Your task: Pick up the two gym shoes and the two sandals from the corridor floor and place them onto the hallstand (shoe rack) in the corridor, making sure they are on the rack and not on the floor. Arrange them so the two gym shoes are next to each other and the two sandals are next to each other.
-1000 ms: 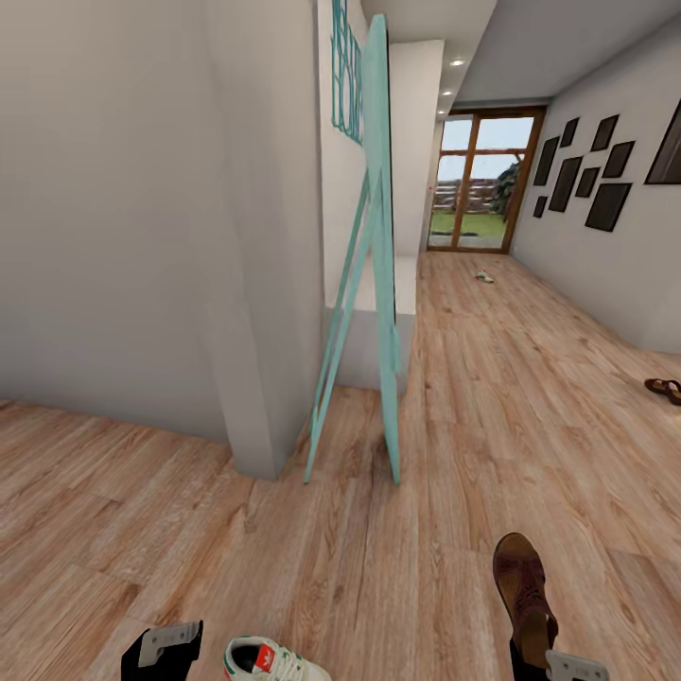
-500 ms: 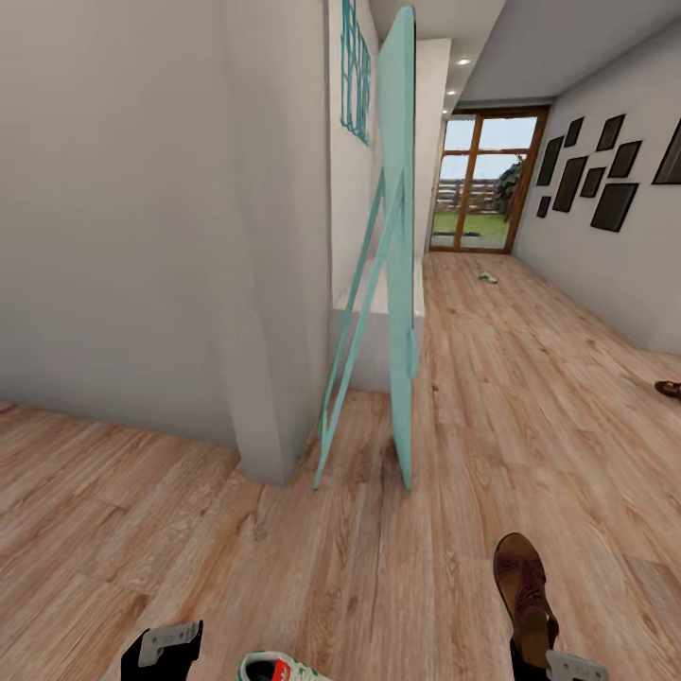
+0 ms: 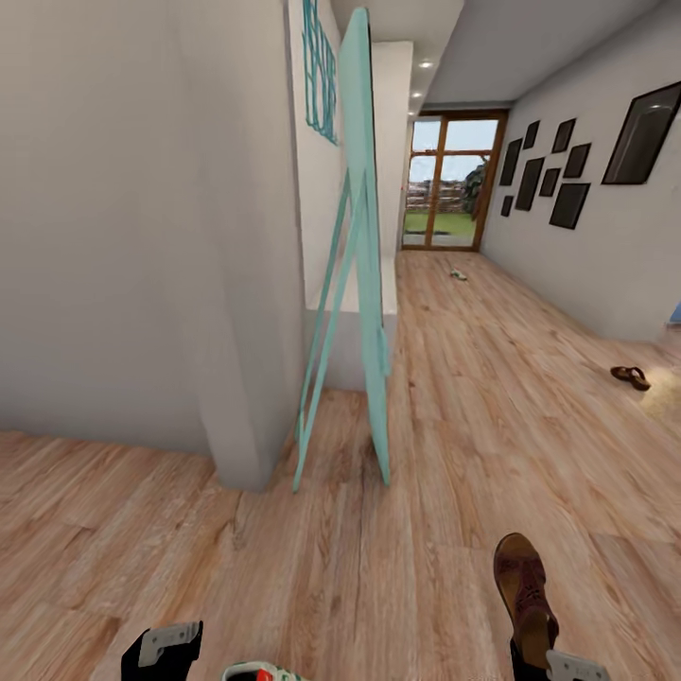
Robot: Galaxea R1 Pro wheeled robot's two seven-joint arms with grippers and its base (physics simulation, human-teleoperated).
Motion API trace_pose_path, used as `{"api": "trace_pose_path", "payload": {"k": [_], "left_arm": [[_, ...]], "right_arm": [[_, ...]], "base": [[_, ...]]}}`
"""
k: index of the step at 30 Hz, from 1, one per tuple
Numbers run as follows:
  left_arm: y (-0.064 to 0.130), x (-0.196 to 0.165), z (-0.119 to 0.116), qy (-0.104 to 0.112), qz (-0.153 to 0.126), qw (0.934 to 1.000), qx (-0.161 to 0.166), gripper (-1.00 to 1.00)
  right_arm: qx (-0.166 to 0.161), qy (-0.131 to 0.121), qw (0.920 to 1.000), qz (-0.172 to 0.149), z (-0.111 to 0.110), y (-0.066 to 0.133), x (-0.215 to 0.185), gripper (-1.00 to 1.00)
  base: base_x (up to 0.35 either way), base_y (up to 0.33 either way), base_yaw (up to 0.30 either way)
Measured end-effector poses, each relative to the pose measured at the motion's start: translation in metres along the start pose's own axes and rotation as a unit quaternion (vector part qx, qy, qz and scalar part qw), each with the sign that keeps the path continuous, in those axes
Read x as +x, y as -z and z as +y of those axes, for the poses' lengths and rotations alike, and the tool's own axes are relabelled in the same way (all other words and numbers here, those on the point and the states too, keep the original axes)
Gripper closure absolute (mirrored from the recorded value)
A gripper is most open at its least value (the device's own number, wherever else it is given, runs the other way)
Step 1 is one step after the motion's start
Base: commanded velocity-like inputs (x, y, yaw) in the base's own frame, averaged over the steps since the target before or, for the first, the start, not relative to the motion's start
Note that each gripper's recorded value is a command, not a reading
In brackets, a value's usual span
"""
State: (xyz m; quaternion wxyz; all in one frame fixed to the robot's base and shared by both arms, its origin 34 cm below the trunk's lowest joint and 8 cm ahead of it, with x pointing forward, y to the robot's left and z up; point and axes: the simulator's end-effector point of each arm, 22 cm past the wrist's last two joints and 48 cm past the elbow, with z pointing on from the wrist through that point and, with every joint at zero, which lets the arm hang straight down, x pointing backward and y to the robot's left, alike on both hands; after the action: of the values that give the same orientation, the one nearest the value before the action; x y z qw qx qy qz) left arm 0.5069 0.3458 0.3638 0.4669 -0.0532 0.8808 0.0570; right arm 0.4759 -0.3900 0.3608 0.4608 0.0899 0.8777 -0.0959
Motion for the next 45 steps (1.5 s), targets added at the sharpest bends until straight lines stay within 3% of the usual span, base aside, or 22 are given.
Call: {"api": "trace_pose_path", "payload": {"k": [18, 26, 45], "left_arm": [[0.0001, 0.0001, 0.0004, 0.000, 0.000, 1.0000, 0.000, -1.00], [0.0001, 0.0001, 0.0003, 0.000, 0.000, 1.0000, 0.000, -1.00], [0.0004, -0.0001, 0.0013, -0.001, -0.002, 1.0000, -0.001, -1.00]], "right_arm": [[0.000, 0.000, 1.0000, 0.000, -0.0001, -0.0001, -0.0003, 1.00], [0.000, 0.000, 1.0000, 0.000, -0.0001, 0.0000, 0.0002, 1.00], [0.002, 0.000, 1.0000, 0.000, -0.0010, -0.0002, -0.0001, 1.00]], "base": [[0.000, 0.020, -0.263], [0.000, 0.198, -0.254], [-0.056, 0.067, -0.024]]}}
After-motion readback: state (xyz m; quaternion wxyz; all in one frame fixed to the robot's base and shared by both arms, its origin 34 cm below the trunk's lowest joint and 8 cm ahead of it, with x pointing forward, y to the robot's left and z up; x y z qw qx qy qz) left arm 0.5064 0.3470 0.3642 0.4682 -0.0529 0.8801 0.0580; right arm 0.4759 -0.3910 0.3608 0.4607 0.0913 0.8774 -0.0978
